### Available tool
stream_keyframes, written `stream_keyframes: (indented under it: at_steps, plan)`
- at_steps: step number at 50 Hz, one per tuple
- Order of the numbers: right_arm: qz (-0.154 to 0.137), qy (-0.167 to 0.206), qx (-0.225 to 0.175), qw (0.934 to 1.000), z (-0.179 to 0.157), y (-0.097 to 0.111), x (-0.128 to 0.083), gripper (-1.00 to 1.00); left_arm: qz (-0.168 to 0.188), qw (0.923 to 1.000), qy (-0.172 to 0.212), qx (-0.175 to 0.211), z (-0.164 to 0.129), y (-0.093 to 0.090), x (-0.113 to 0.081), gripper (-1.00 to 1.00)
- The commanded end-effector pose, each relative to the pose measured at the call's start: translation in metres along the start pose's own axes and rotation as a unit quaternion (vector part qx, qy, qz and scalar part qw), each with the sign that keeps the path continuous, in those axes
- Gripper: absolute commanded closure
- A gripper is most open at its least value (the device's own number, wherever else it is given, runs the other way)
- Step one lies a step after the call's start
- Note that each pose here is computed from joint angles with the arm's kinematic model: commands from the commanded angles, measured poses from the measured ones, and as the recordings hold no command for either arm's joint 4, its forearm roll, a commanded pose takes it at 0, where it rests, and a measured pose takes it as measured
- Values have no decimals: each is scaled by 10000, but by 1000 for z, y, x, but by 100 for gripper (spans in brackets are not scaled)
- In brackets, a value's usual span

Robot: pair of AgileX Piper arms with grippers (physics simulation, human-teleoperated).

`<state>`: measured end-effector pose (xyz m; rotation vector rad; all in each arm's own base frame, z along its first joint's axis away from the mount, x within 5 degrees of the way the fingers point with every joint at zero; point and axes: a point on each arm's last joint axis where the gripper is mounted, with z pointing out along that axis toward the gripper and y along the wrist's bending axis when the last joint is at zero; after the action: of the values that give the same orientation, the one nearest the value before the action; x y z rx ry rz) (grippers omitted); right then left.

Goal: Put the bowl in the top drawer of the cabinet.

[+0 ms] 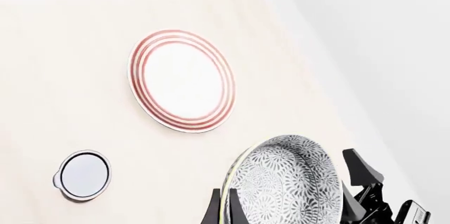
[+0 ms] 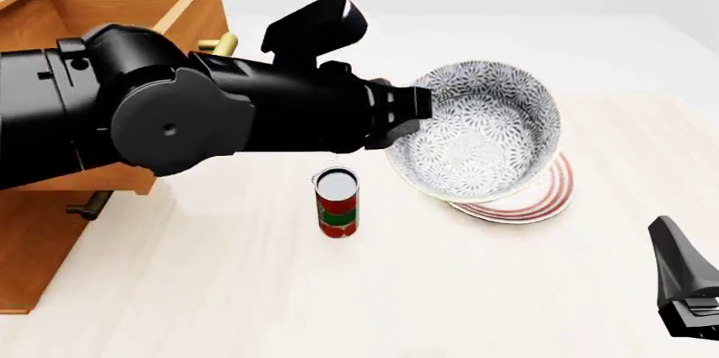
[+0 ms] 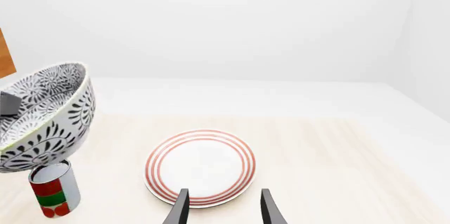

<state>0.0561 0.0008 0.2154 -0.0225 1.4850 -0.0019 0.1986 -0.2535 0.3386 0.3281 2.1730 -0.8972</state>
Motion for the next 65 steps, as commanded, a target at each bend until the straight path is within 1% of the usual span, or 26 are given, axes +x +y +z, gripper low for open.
stream_keyframes:
  at_steps: [1, 10, 24, 31, 41, 46, 54, 60, 65]
  plan:
    - [0, 0, 0, 10000, 0, 0, 0, -100, -56, 9997, -243, 54, -26, -6, -22, 100]
    - [-1, 0, 0, 10000, 0, 0, 0, -100, -36, 9993, -364, 48, -39, -9, -36, 100]
    - [0, 0, 0, 10000, 0, 0, 0, -100, -77, 9982, -595, -84, -67, -7, -58, 100]
    - [-1, -1, 0, 10000, 0, 0, 0, -100, -106, 9975, -674, -182, -80, -6, -69, 100]
    - [0, 0, 0, 10000, 0, 0, 0, -100, -149, 9956, -839, -390, -96, -1, -88, 100]
    - [-1, 1, 1, 10000, 0, 0, 0, -100, -133, 9943, -963, -442, -107, -1, -98, 100]
    - [0, 0, 0, 10000, 0, 0, 0, -100, -240, 9913, -1148, -604, -125, 4, -112, 100]
    - [0, 0, 0, 10000, 0, 0, 0, -100, -374, 9886, -1259, -730, -137, 9, -117, 100]
    - [-1, 0, 0, 10000, 0, 0, 0, -100, -445, 9854, -1396, -870, -152, 14, -121, 100]
